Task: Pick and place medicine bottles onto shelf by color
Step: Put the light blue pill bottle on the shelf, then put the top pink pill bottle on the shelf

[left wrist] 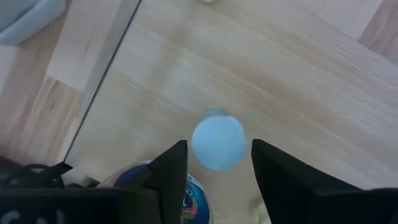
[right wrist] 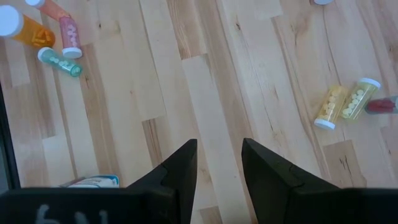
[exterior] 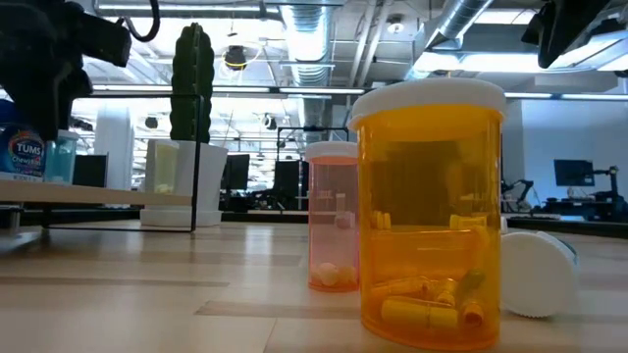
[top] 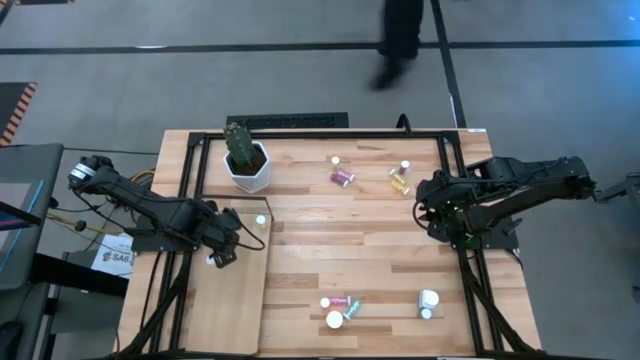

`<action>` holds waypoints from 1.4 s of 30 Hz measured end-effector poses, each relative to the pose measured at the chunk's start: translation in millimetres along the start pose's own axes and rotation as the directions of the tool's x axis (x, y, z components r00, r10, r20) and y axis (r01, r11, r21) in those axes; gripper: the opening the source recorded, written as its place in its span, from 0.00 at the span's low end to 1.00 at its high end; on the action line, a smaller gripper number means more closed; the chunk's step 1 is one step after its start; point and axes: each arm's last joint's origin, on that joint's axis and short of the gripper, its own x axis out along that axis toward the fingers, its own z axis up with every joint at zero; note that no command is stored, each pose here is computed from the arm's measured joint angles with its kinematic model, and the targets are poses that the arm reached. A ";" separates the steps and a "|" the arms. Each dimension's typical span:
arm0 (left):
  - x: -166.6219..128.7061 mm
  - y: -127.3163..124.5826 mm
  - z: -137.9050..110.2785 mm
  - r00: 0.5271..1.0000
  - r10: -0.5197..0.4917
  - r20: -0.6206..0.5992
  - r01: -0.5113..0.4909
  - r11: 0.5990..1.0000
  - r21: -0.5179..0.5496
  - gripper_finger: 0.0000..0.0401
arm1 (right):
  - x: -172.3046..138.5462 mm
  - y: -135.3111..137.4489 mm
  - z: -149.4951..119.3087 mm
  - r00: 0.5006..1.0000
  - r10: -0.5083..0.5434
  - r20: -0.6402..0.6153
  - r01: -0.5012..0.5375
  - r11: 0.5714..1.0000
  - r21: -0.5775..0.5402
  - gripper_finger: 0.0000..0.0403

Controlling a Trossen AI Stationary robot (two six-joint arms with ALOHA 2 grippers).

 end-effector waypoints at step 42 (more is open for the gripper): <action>-108.0 3.1 89.2 0.751 0.032 0.660 -0.169 0.975 0.145 0.43 | 0.0 0.0 0.0 1.000 0.000 0.000 0.000 0.996 -0.093 0.37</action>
